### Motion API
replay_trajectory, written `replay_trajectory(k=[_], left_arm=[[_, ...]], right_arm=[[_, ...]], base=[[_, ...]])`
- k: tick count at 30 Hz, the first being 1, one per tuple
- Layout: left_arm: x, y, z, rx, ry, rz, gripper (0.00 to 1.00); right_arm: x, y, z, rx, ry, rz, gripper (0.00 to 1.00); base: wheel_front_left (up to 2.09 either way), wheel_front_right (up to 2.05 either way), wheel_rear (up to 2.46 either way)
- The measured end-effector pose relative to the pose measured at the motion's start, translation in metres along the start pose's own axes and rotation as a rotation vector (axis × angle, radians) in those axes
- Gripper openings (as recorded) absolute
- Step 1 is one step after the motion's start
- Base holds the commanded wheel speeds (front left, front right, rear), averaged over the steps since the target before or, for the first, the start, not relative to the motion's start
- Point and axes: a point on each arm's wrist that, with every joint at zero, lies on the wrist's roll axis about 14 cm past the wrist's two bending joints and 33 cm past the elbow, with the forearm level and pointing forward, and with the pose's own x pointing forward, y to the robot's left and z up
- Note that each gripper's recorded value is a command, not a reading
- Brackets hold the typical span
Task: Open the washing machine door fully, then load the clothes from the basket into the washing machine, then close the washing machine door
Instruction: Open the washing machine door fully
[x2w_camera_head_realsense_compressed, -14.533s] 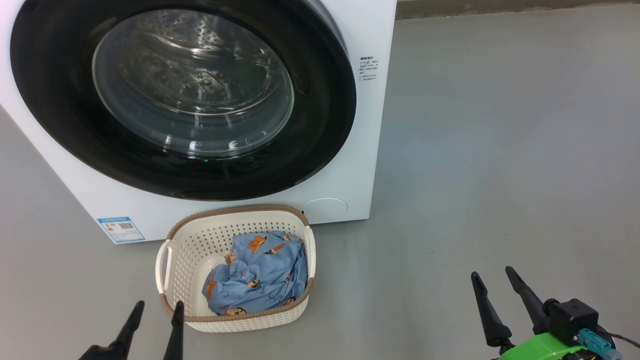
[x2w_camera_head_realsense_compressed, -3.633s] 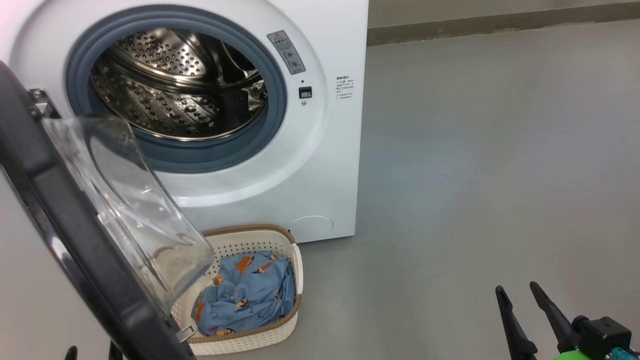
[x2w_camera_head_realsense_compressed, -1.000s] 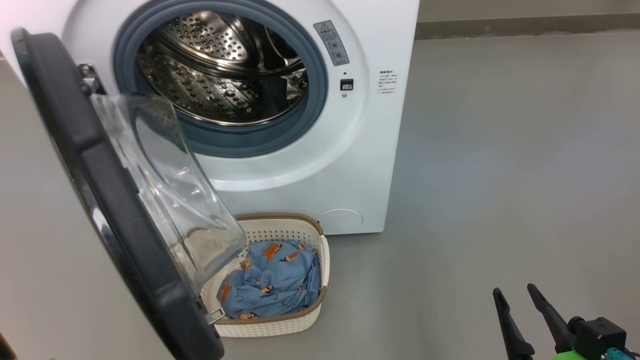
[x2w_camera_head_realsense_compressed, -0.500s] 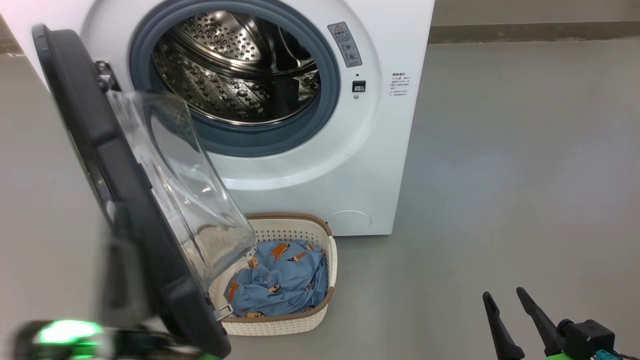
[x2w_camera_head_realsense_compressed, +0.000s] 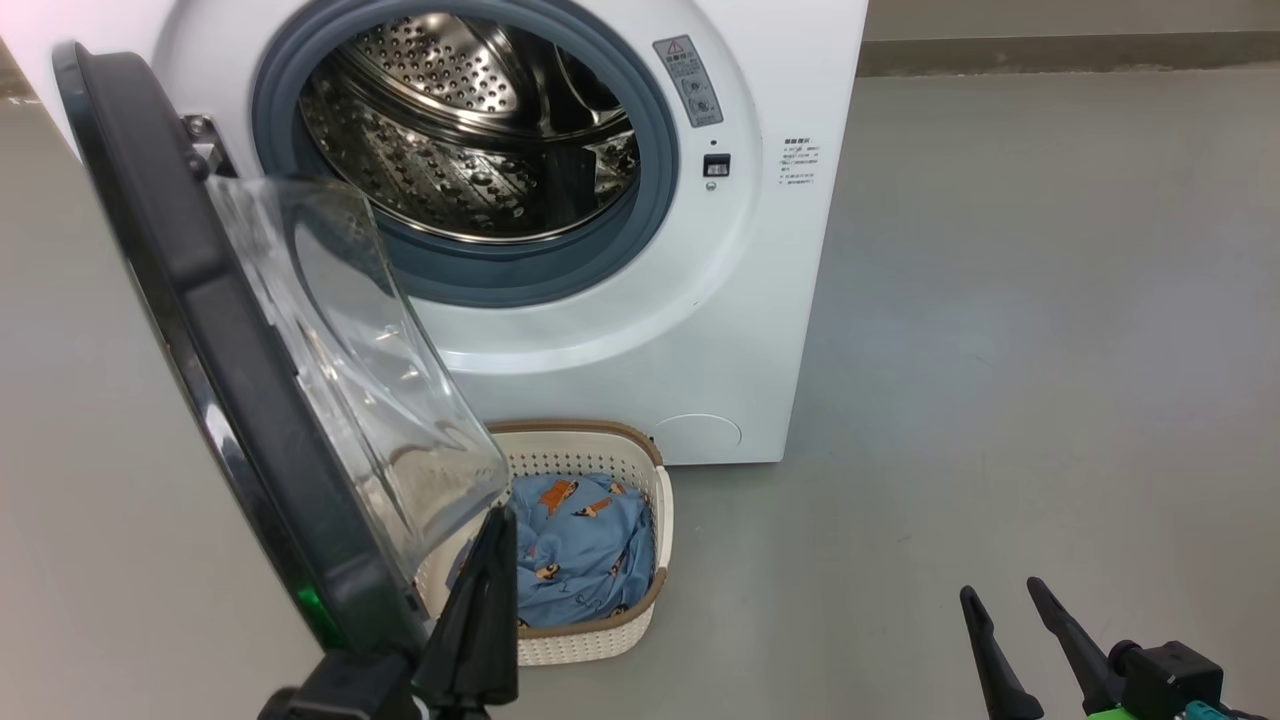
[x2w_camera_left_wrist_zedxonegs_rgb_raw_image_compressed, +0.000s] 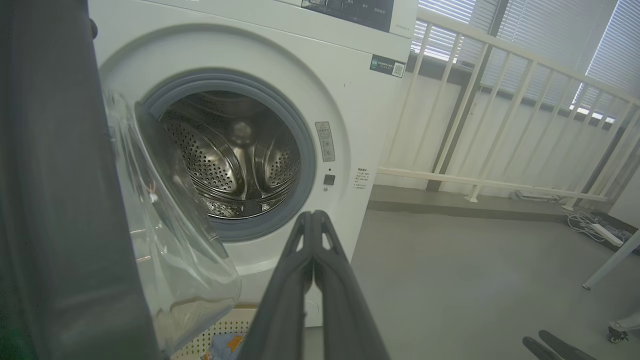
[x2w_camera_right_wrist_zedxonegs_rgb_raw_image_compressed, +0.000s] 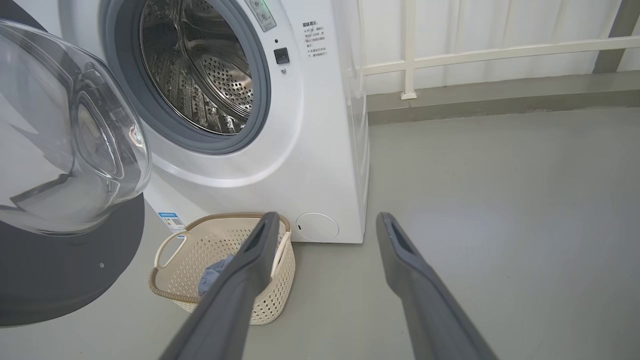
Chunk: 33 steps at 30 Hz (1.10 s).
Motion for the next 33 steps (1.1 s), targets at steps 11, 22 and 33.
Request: replay_trajectory(k=[11, 22, 33], left_arm=[[-0.01, 0.032, -0.033, 0.047, 0.113, 0.122, 0.0], [-0.017, 0.066, -0.047, 0.081, 0.145, 0.254, 0.0], [-0.024, 0.086, -0.04, 0.086, 0.12, 0.329, 0.0]], right_arm=[[0.002, 0.003, -0.003, 0.007, 0.009, 0.003, 1.0], [0.006, 0.006, -0.008, 0.013, 0.024, 0.014, 1.0], [0.014, 0.017, -0.015, 0.016, 0.044, 0.047, 1.0]], base=[[0.0, 0.0, 0.0], [0.0, 0.0, 0.0], [0.0, 0.0, 0.0]])
